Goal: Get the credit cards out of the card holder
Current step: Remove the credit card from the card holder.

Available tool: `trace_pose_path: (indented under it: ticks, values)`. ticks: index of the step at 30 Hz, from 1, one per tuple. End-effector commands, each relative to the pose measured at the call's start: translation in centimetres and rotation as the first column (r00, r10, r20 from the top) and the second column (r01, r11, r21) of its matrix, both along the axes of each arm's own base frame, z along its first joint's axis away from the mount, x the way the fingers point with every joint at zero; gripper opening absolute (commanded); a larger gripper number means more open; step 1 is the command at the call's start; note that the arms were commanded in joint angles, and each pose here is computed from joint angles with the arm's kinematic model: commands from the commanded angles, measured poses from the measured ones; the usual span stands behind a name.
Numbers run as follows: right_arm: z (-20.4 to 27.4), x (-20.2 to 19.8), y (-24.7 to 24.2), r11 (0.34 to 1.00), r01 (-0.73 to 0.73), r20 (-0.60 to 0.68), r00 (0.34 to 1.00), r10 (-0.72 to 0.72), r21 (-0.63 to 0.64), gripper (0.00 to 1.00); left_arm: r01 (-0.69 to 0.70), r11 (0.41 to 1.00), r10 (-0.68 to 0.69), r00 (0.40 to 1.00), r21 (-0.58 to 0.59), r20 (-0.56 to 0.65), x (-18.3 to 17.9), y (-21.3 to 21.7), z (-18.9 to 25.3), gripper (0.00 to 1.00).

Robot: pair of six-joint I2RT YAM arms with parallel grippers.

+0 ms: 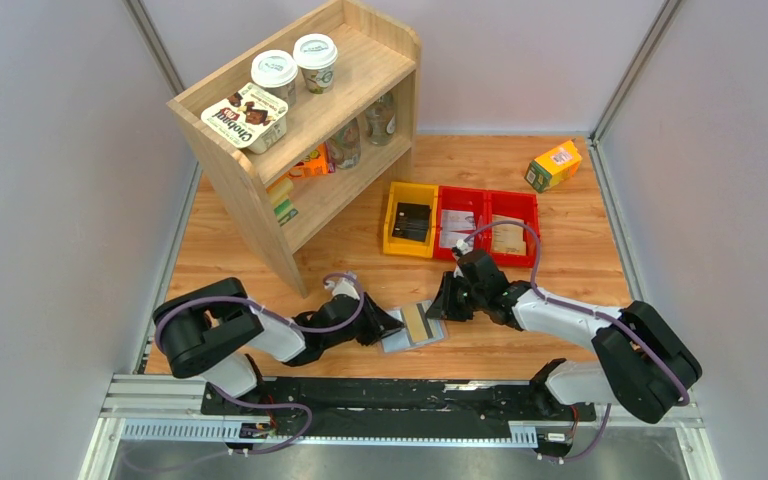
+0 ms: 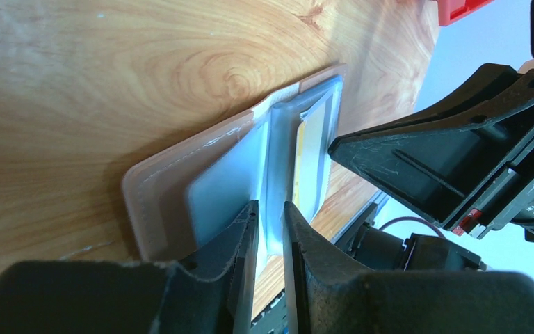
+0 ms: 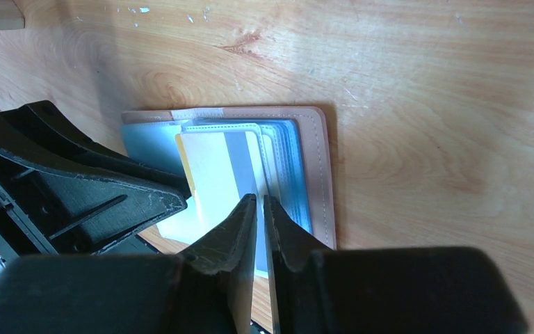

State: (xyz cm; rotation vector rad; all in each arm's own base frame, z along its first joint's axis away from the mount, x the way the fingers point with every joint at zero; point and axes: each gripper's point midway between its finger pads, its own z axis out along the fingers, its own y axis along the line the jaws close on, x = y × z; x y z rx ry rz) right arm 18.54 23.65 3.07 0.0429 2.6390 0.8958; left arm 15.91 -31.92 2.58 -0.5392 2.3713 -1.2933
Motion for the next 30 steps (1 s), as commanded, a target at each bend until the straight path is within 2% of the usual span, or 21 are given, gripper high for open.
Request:
trace_pose_path:
  ticks: [1,5,11,15,26,30]
  values:
    - [-0.7,-0.3,-0.3,1.000,0.001,-0.017,1.000,-0.001,-0.031,0.17,-0.040,0.999,0.040,0.999,0.021,-0.028,-0.4,1.4,-0.6,0.27]
    - [-0.8,-0.3,-0.3,1.000,-0.001,-0.019,1.000,0.001,-0.029,0.17,-0.024,0.999,0.024,1.000,0.021,-0.001,-0.4,1.5,-0.2,0.30]
    - [-0.9,-0.4,-0.2,1.000,-0.004,-0.024,1.000,0.004,-0.028,0.17,0.021,1.000,-0.020,0.991,-0.008,0.131,1.0,-0.5,2.6,0.38]
    - [-0.8,-0.3,-0.2,1.000,-0.004,-0.020,1.000,0.004,-0.025,0.17,0.030,0.999,-0.026,0.988,-0.024,0.155,1.5,-1.4,3.3,0.44]
    - [-0.8,-0.5,-0.2,1.000,-0.006,-0.023,1.000,0.006,-0.022,0.16,0.048,0.998,-0.046,0.996,-0.028,0.076,1.3,-2.7,1.1,0.45]
    - [-0.9,-0.5,-0.2,1.000,-0.006,-0.025,1.000,0.005,-0.021,0.17,0.059,0.997,-0.053,0.993,-0.050,0.106,1.4,-3.0,1.8,0.41]
